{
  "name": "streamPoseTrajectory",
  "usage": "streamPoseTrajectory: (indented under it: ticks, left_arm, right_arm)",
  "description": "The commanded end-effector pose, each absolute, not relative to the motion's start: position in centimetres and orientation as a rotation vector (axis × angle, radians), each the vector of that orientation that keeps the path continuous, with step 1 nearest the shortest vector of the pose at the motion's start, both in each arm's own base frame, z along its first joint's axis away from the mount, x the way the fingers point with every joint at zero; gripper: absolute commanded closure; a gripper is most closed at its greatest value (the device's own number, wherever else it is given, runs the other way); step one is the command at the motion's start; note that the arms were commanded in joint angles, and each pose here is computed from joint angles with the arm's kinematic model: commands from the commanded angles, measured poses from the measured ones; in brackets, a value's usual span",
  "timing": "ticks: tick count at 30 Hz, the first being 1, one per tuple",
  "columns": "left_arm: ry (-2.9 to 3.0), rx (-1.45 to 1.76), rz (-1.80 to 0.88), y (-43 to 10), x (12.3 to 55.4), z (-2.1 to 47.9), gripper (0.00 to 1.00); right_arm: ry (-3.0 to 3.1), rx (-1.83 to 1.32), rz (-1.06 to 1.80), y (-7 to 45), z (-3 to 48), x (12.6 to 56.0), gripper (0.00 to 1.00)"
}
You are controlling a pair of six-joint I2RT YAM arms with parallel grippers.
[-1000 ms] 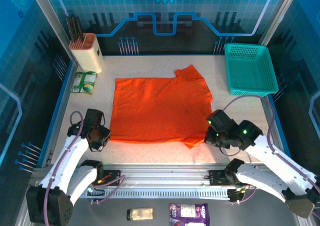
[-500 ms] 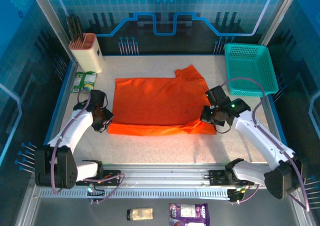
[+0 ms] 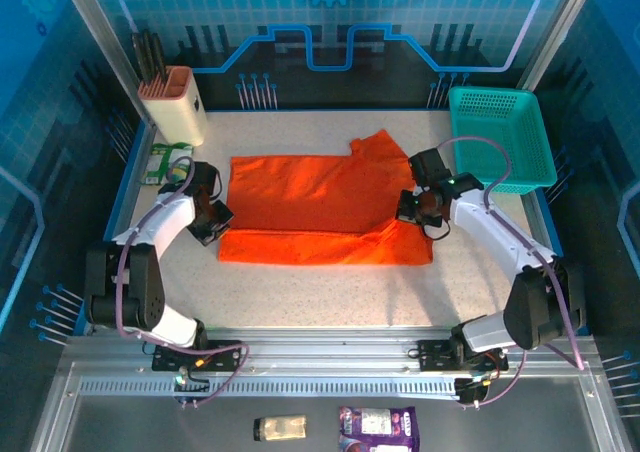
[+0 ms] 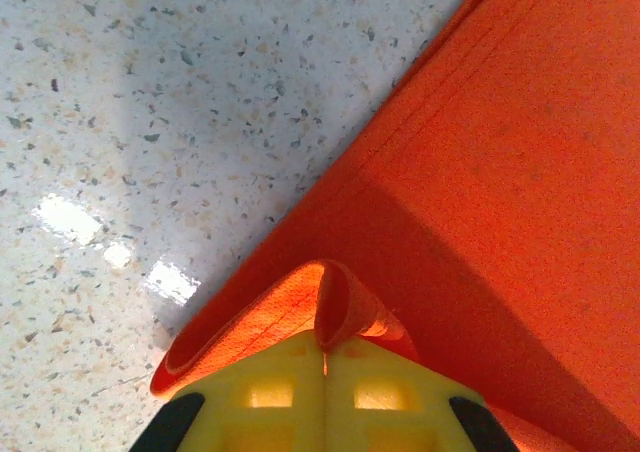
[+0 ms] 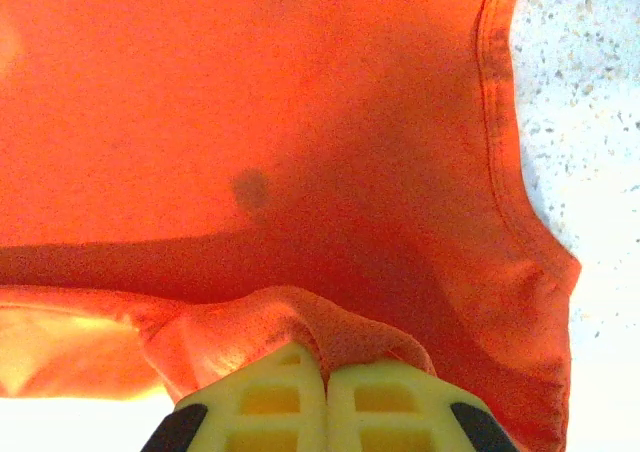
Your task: Fold the inside-out t-shirt
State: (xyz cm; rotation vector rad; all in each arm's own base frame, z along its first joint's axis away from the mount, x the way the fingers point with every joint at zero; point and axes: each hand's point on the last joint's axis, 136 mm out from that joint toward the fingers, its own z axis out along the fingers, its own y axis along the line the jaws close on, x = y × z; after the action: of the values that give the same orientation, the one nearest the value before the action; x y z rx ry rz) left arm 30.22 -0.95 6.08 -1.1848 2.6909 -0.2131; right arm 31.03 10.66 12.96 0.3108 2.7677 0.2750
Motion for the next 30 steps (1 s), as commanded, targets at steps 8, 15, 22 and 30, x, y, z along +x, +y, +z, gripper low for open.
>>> streamPoseTrajectory:
  ticks: [8,15,22,30]
  left_arm:
    - [2.701,-1.147,-0.154,0.1,31.9,5.5,1.0]
    - [2.727,-1.149,-0.137,0.1,32.1,4.6,1.0]
    - [2.742,-1.16,-0.124,0.1,32.0,3.9,1.0]
    - [2.733,-1.167,-0.117,0.2,32.0,4.0,1.0]
  right_arm:
    - [2.755,0.282,0.301,10.3,12.3,34.3,1.0]
    - [2.77,0.271,0.333,10.8,11.4,35.5,1.0]
    - [2.795,0.25,0.336,11.2,10.5,36.8,1.0]
    - [2.81,0.24,0.338,11.2,9.6,37.7,1.0]
